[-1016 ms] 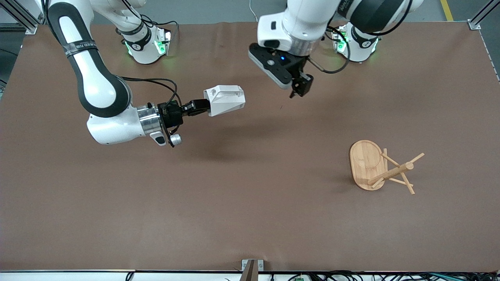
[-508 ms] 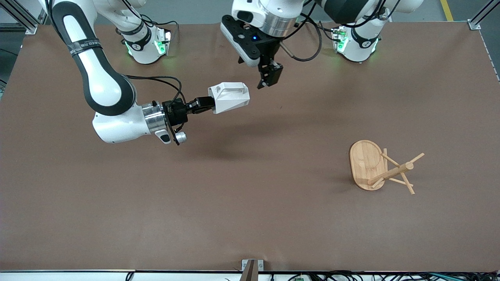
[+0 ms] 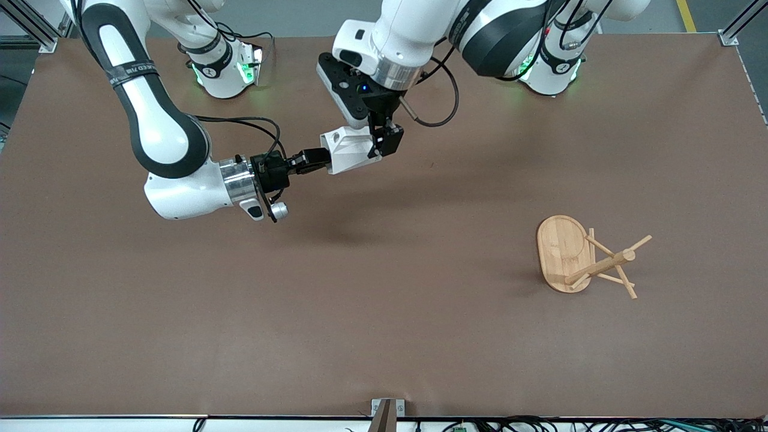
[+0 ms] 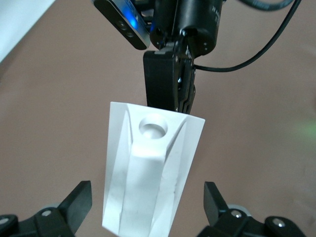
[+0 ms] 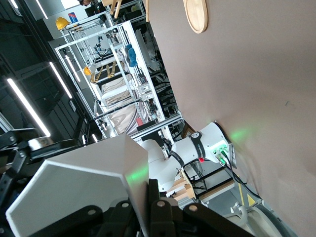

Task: Hang cup on rack
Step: 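Grasp the cup with the left gripper beside the right gripper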

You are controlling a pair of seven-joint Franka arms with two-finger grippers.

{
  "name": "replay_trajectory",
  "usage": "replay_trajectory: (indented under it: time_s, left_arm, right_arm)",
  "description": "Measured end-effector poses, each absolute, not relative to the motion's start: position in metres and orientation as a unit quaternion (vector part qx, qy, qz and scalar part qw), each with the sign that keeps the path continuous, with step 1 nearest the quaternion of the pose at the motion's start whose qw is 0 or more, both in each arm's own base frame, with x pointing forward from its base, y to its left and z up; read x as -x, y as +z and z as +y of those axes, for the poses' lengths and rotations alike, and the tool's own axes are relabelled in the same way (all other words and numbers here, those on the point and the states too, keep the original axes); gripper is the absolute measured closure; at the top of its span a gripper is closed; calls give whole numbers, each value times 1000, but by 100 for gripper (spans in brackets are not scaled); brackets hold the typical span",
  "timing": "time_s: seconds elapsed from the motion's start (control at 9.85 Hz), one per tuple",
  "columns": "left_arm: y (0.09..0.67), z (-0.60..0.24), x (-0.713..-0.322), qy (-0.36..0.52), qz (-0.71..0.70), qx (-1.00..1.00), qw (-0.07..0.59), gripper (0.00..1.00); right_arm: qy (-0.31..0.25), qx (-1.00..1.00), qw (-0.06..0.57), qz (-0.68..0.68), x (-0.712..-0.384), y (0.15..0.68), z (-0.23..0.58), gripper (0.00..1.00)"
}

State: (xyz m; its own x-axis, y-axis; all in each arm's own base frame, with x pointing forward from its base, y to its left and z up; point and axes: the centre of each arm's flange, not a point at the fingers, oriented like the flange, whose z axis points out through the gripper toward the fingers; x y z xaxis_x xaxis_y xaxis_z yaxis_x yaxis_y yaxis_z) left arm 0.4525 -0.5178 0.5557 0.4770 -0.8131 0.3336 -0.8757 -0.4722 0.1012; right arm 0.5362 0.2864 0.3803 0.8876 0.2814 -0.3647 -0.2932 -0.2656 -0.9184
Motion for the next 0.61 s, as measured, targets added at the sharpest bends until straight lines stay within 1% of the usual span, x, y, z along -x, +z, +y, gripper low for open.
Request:
replay_trajectory:
  time_s: [0.3, 0.41, 0.51, 0.61]
  left_arm:
    - [538, -521, -458, 111, -514, -841, 125, 2]
    - [538, -522, -456, 107, -517, -840, 124, 18]
    - [538, -522, -455, 106, -521, -838, 122, 23]
    - [538, -521, -455, 105, -521, -838, 122, 23]
  right_arm:
    - [241, 759, 605, 3, -534, 379, 288, 93]
    - [239, 760, 605, 4, -534, 378, 289, 93]
    - [241, 759, 604, 5, -533, 377, 289, 93]
    - [241, 759, 604, 6, -533, 376, 289, 93]
